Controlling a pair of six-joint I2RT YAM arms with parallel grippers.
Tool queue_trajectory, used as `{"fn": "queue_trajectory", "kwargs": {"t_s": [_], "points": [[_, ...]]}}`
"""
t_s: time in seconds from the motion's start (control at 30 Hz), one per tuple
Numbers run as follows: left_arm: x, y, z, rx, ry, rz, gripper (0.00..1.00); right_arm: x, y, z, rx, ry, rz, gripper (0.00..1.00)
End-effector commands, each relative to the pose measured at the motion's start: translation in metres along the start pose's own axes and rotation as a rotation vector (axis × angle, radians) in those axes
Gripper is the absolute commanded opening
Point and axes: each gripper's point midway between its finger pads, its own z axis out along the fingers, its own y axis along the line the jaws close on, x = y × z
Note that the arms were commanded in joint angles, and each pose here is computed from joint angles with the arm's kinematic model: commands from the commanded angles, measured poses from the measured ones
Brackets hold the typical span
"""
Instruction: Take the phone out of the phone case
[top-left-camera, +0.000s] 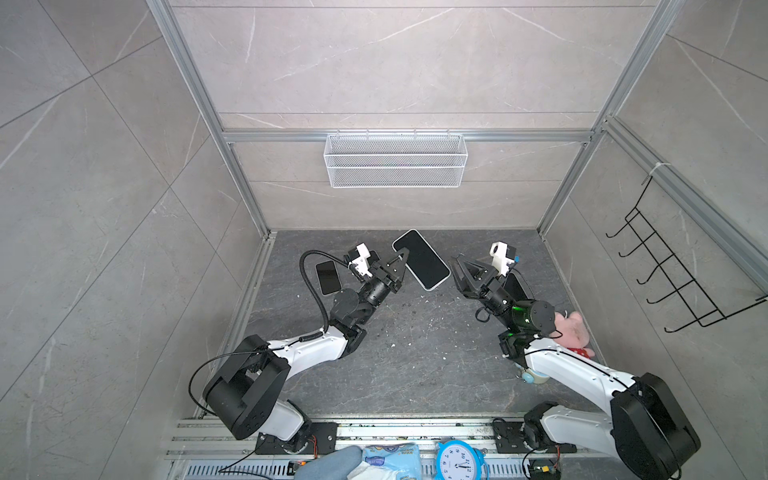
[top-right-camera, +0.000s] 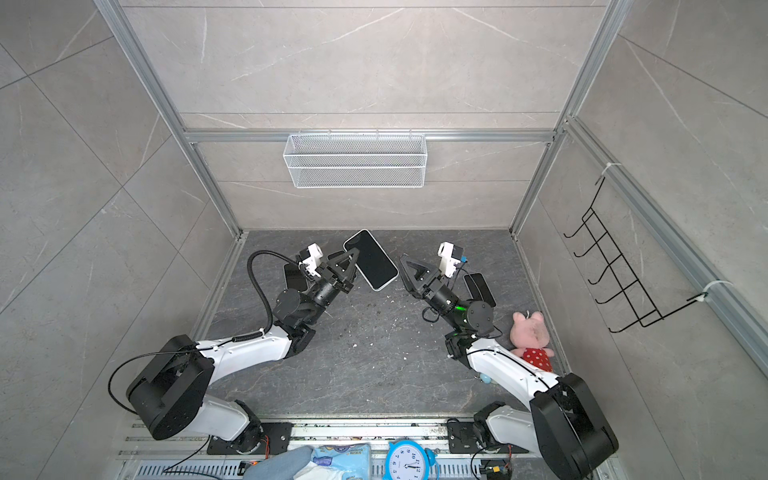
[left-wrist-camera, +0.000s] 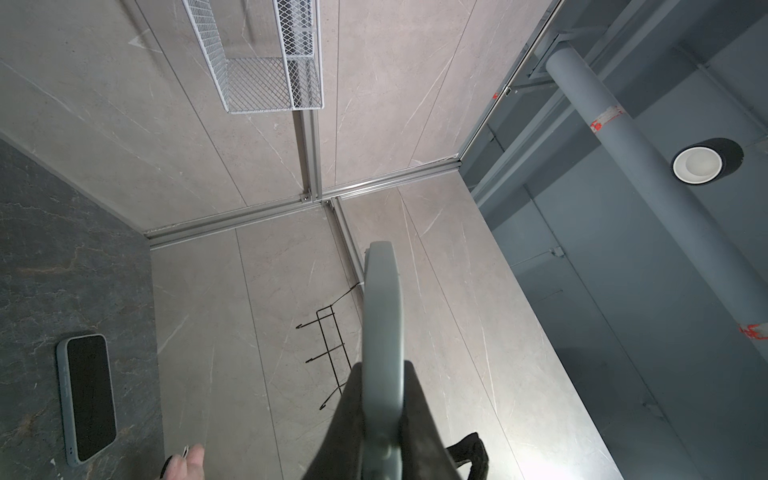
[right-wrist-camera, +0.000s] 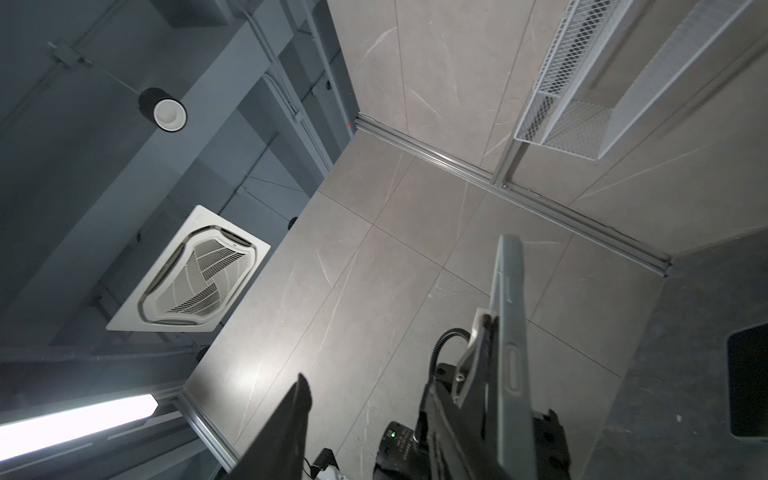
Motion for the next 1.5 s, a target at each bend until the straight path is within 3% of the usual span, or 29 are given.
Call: {"fn": "queue_trajectory", "kwargs": {"t_s": [0.0,0.27,0.9,1.27,1.47], "points": [[-0.010,-0.051,0.002,0.162,-0.028,0.018,0.00,0.002,-0.011,-0.007,0.067,-0.004,-0.027,0.48],[-0.010,-0.051,0.003,0.162,-0.026,0.018,0.00,0.006,-0.023,-0.011,0.102,0.010,-0.018,0.40],[-0.011,-0.048,0.001,0.156,-0.019,0.026,0.00,0.015,-0.036,-0.029,0.237,0.045,-0.091,0.41],[-0.004,-0.039,0.005,0.140,0.008,0.019,0.00,0.016,-0.031,-0.022,0.169,0.056,-0.086,0.43],[-0.003,-0.038,0.005,0.138,0.016,0.020,0.00,0.015,-0.033,-0.018,0.137,0.052,-0.064,0.37]]}}
